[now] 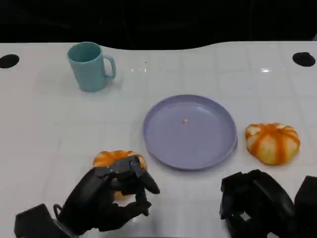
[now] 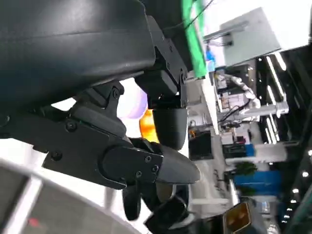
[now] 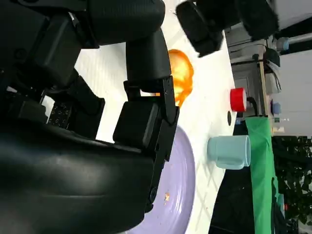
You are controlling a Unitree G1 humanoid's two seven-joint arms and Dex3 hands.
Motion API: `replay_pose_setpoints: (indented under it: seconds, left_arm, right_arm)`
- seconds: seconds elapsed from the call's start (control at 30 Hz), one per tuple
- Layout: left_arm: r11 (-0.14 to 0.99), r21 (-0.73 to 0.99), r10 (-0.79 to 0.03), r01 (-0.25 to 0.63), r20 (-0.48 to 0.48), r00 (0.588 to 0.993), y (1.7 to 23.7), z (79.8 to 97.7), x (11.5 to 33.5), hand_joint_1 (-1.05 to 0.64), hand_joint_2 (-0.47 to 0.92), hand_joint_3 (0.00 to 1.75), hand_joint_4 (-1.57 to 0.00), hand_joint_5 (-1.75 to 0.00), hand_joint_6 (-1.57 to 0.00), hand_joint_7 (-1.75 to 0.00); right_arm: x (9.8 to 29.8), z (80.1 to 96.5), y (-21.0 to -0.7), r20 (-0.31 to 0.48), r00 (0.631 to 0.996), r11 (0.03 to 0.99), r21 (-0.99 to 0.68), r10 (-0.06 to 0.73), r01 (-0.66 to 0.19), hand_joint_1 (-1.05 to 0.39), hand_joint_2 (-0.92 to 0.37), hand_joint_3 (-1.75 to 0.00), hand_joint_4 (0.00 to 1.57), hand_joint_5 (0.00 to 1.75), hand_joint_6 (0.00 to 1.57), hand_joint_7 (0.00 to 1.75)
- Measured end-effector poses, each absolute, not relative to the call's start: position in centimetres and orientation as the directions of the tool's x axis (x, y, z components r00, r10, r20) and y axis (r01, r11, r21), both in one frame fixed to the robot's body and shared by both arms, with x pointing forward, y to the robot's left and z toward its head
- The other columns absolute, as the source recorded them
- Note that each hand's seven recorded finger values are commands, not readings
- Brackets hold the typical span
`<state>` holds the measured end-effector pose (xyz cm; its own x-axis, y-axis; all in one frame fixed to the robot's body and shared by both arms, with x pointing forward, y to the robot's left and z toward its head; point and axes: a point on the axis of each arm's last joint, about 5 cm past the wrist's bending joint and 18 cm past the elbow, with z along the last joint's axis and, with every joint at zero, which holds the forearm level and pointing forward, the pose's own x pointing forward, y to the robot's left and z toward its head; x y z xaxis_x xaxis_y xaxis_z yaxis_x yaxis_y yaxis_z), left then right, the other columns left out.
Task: Grasp the bread from the table and place it into the plate.
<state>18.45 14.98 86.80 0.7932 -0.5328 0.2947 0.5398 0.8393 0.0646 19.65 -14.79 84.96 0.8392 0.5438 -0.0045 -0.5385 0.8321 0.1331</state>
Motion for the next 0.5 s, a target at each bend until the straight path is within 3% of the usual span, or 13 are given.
replay_pose_setpoints:
  seconds: [0.3,0.5]
  left_arm:
    - [0.852,0.335,-0.505,0.401,0.329,0.798,16.1,89.4,18.6,-0.67,0.92,0.25,-0.55,-1.12,-0.4,-0.69]
    - [0.767,0.588,-0.506,0.256,0.31,0.805,16.8,91.3,18.4,-0.64,0.92,0.24,-0.44,-1.01,-0.31,-0.61]
  right_arm:
    - [19.7,84.9,-14.2,0.001,0.836,0.826,0.152,0.549,-0.542,-1.05,-0.05,-1.35,1.55,1.32,1.57,1.0]
    - [19.7,84.8,-14.1,0.002,0.834,0.824,0.151,0.552,-0.546,-1.05,-0.07,-1.32,1.54,1.29,1.57,1.0]
